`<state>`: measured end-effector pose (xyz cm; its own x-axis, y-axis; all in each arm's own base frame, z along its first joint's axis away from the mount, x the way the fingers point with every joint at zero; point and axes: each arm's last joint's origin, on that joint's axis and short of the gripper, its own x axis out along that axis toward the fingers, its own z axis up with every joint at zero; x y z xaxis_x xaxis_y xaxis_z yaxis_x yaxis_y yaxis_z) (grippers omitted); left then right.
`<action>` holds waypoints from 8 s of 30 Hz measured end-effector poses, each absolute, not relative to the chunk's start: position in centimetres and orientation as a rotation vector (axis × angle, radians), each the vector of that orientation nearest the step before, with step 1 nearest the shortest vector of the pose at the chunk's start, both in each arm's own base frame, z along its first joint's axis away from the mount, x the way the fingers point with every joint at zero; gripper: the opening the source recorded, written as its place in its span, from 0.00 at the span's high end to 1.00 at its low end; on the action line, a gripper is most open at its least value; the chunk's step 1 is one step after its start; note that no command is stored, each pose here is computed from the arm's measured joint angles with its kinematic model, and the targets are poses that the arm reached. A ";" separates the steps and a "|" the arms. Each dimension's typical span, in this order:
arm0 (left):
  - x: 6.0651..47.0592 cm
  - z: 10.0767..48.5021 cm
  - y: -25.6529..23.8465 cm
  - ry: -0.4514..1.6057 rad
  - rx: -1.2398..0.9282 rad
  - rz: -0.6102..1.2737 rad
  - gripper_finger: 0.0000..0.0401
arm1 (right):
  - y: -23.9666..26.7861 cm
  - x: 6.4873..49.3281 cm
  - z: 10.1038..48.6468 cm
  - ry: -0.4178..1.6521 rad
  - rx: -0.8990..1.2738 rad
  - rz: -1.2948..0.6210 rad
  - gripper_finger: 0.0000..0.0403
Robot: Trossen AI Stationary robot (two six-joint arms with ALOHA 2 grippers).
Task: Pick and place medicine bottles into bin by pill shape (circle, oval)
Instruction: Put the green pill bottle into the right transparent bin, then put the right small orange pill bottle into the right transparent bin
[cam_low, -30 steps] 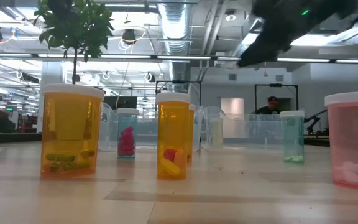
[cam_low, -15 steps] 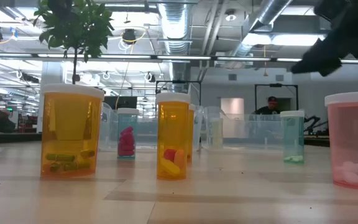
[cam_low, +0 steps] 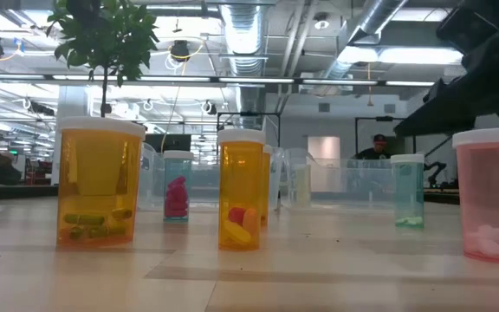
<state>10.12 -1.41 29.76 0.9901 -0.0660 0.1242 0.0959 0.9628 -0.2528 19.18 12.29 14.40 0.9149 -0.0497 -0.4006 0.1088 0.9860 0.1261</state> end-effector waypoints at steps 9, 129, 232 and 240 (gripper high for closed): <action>10.1 29.8 -1.4 -0.115 -0.265 -0.082 0.41 | 12.8 20.0 12.8 0.403 0.154 -0.081 0.39; 10.2 29.4 -1.4 -0.079 -0.260 -0.078 0.41 | -2.8 24.2 13.7 0.402 0.020 -0.396 0.44; 10.2 29.2 -1.3 -0.065 -0.303 -0.032 0.41 | 12.4 18.4 18.9 0.377 -0.073 -0.214 0.70; 10.2 29.2 -1.3 -0.062 -0.302 -0.032 0.41 | 7.2 19.0 20.4 0.410 -0.109 -0.417 0.69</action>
